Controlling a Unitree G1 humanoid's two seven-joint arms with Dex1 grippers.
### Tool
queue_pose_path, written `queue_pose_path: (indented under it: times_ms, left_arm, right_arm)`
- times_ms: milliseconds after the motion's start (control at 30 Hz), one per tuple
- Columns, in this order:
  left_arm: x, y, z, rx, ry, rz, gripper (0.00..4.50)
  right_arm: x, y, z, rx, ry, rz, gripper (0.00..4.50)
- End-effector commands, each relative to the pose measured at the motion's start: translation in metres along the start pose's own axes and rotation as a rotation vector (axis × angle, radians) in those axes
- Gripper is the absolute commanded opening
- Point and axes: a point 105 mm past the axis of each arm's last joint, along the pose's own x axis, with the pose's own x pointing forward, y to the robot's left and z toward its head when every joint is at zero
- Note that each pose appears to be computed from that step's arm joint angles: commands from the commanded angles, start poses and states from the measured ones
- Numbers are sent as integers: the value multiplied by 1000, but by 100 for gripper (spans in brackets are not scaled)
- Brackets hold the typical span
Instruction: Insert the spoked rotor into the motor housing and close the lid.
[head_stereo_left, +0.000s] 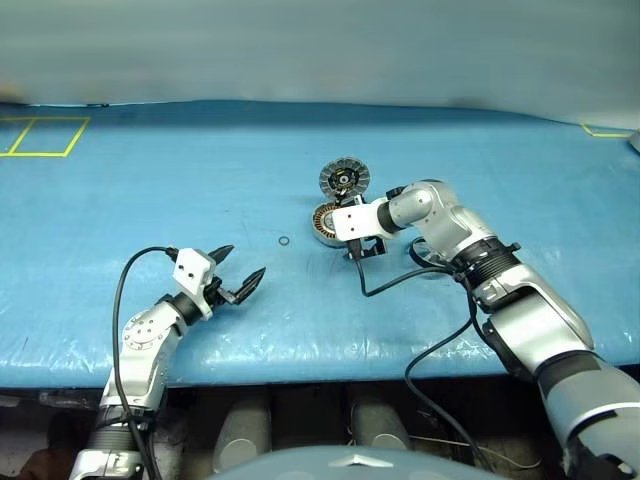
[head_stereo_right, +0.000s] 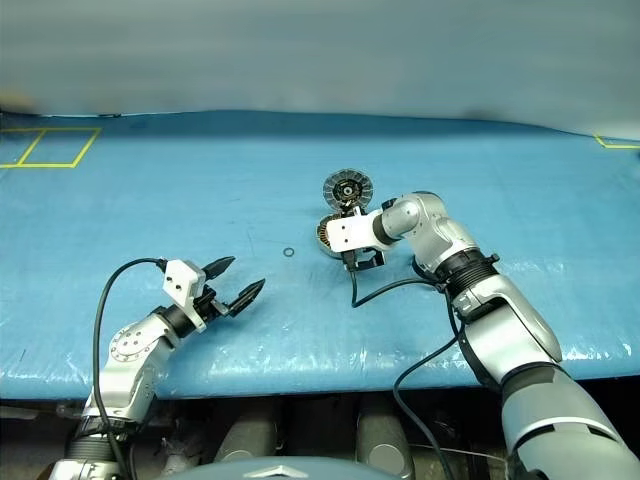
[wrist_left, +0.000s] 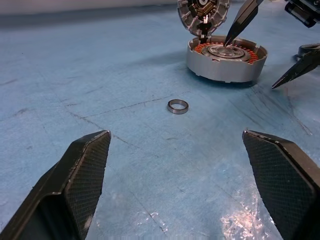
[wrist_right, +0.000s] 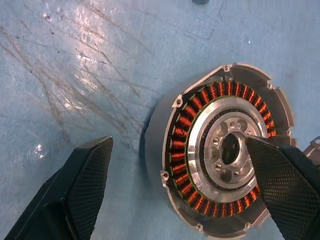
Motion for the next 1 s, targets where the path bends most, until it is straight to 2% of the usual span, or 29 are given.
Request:
queue_pose_path:
  times_ms: [33, 167, 333, 433, 533, 633, 800, 1000]
  left_arm:
    - [-1, 1, 17, 46, -59, 12, 450]
    - [-2, 0, 17, 48, -60, 18, 450]
    - [-3, 0, 17, 49, -58, 24, 450]
    - [-3, 1, 16, 51, -55, 26, 450]
    - [-2, 2, 17, 54, -55, 26, 450]
    - [-1, 2, 18, 58, -55, 24, 450]
    - [0, 2, 18, 60, -55, 20, 450]
    - [-2, 3, 16, 59, -49, 21, 450]
  right_arm:
    - [-3, -10, 5, -24, -3, -11, 448]
    - [5, -7, -9, 14, 52, 18, 448]
    - [8, -4, -11, 38, 47, 37, 448]
    - [9, 1, -14, 52, 45, 61, 392]
    - [12, 3, -13, 51, 38, 63, 288]
    - [14, 7, -9, 60, 11, 79, 218]
    - [14, 6, 5, 69, -68, 56, 217]
    - [16, 23, 35, 24, -161, 45, 217]
